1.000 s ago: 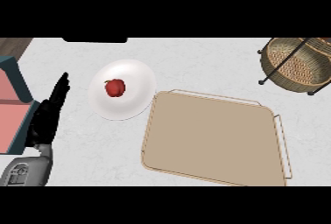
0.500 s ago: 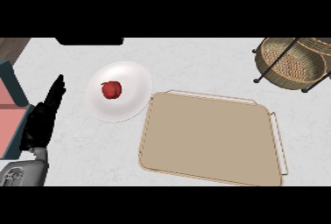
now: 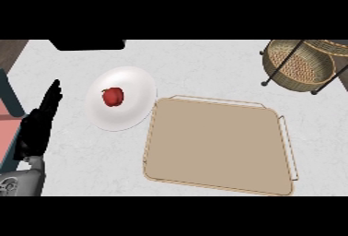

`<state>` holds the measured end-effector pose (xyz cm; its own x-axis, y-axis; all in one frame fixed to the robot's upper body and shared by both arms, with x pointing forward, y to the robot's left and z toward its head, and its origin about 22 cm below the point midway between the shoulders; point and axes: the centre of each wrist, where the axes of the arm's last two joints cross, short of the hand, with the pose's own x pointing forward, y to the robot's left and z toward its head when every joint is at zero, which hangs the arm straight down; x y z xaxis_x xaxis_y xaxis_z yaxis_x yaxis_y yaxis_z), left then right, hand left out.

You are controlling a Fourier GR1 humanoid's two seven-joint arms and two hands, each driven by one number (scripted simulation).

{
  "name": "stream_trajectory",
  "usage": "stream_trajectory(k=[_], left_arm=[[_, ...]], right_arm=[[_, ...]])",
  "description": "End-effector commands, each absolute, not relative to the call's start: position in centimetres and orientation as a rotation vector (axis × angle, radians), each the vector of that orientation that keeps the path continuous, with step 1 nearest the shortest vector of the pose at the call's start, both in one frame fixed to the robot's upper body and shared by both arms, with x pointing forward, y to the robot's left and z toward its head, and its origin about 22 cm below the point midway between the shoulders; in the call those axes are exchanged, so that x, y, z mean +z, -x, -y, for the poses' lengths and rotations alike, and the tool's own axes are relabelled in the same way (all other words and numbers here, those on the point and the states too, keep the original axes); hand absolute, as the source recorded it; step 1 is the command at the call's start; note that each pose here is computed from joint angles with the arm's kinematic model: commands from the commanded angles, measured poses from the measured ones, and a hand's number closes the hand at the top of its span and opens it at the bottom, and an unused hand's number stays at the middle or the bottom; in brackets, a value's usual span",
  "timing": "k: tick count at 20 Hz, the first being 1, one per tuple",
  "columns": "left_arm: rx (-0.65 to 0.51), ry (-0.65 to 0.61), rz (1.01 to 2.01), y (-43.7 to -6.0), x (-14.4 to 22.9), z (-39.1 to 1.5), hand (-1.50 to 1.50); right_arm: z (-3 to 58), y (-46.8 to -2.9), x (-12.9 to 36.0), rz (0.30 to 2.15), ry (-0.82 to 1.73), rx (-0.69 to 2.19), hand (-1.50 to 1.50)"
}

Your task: Pick the squash from the tray and place it in the tiered basket

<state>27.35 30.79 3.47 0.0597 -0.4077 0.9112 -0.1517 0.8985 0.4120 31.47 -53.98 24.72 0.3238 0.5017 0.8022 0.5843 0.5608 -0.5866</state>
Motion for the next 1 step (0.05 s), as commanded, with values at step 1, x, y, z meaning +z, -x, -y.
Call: stream_trajectory(k=[1], left_arm=[[-0.192, -0.464, 1.507, -26.75, 2.78, -29.82, 0.00]], right_arm=[[56.09, -27.44, 24.81, 1.363, 1.009, -0.079, -1.50]])
